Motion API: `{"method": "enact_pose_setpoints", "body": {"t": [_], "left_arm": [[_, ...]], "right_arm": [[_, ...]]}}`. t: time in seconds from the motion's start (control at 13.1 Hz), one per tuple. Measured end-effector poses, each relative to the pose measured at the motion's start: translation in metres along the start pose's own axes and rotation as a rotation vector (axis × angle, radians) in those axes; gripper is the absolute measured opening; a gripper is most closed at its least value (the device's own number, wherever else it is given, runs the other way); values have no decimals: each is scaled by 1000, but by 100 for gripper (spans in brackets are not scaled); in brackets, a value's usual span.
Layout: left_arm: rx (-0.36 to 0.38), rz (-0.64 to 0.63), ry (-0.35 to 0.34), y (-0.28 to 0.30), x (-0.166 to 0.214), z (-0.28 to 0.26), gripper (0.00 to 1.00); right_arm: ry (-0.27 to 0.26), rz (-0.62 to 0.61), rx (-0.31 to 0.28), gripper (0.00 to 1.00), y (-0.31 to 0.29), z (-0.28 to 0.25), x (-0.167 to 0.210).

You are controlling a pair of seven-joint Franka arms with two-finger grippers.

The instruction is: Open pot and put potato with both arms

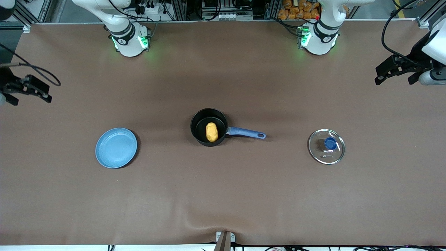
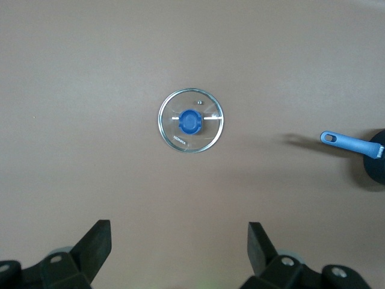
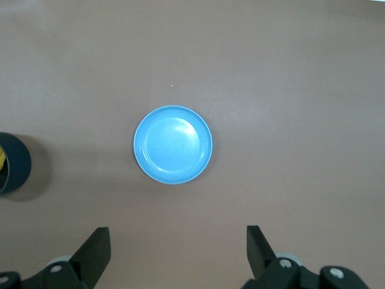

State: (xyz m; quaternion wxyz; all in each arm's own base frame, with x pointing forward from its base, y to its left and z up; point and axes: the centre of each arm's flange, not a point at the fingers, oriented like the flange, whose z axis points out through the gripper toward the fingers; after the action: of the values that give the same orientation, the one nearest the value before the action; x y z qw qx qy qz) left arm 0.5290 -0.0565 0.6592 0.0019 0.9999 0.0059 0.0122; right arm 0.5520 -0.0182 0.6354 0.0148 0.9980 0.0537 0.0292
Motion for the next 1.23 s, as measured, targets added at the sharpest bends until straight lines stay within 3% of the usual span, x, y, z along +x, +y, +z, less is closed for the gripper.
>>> {"method": "enact_pose_setpoints", "body": {"t": [1.23], "left_arm": [[5,9,-36,4,-1,7,100]], "right_arm": [[5,-19,-2,100,4,9,-6]]}}
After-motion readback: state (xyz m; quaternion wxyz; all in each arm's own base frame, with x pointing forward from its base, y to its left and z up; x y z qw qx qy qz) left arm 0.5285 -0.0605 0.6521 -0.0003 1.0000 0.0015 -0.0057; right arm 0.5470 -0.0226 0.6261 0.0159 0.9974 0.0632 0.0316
